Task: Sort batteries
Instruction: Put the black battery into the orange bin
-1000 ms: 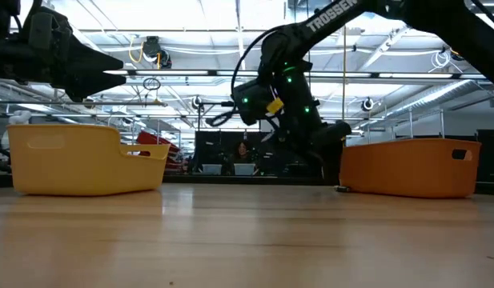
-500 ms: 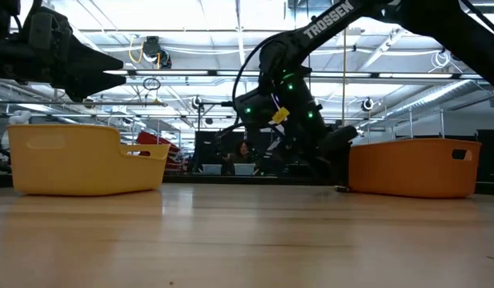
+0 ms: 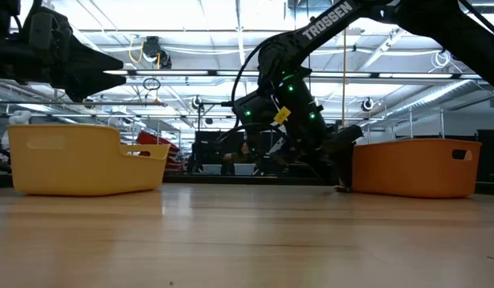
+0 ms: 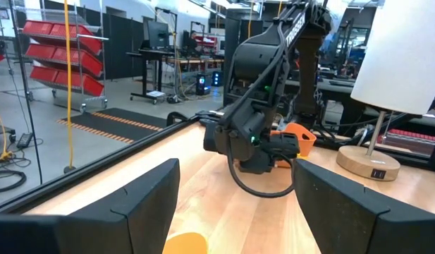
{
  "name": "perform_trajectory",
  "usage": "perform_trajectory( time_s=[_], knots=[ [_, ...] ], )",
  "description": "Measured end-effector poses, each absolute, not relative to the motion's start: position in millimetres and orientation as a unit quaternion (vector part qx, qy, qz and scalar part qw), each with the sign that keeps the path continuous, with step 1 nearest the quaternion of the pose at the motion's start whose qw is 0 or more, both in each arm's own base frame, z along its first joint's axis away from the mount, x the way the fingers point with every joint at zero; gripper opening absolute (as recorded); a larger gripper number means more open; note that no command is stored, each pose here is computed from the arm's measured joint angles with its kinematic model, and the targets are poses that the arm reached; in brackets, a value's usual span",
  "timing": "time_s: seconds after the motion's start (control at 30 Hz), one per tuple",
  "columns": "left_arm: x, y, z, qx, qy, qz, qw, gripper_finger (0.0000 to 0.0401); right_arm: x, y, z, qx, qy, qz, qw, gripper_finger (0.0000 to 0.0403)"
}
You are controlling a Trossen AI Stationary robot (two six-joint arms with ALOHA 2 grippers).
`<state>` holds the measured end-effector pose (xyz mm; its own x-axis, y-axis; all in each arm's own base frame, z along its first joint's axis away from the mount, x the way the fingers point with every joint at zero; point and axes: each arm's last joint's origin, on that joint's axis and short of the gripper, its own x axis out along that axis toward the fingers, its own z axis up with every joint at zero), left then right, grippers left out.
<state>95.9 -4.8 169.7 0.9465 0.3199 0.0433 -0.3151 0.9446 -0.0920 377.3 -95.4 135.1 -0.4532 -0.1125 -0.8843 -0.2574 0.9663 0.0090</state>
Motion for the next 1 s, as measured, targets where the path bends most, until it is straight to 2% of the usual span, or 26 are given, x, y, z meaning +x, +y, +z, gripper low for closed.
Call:
perform_trajectory(
  time_s=[0.13, 0.4, 0.53, 0.63, 0.8, 1.0],
  knots=[
    [95.9, -4.8, 169.8, -0.042, -0.029, 0.161, 0.986, 0.0281, 377.1, -96.8, 135.4, -0.139, 0.851, 0.075, 0.501, 0.0288],
    [95.9, -4.8, 169.7, -0.042, -0.029, 0.161, 0.986, 0.0281, 375.2, -99.1, 127.7, -0.14, 0.861, 0.091, 0.48, 0.0288],
    [95.9, -4.8, 169.8, -0.042, -0.029, 0.161, 0.986, 0.0281, 372.1, -103.3, 120.3, -0.183, 0.881, 0.072, 0.431, 0.0288],
    [95.9, -4.8, 169.7, -0.042, -0.029, 0.161, 0.986, 0.0281, 369.9, -105.6, 120.2, -0.197, 0.888, 0.066, 0.411, 0.0288],
    [95.9, -4.8, 169.8, -0.042, -0.029, 0.161, 0.986, 0.0281, 367.7, -103.8, 120.7, -0.153, 0.893, 0.073, 0.418, 0.0288],
    [95.9, -4.8, 169.7, -0.042, -0.029, 0.161, 0.986, 0.0281, 373.9, -97.1, 116.9, -0.115, 0.877, 0.073, 0.461, 0.0284]
  ],
)
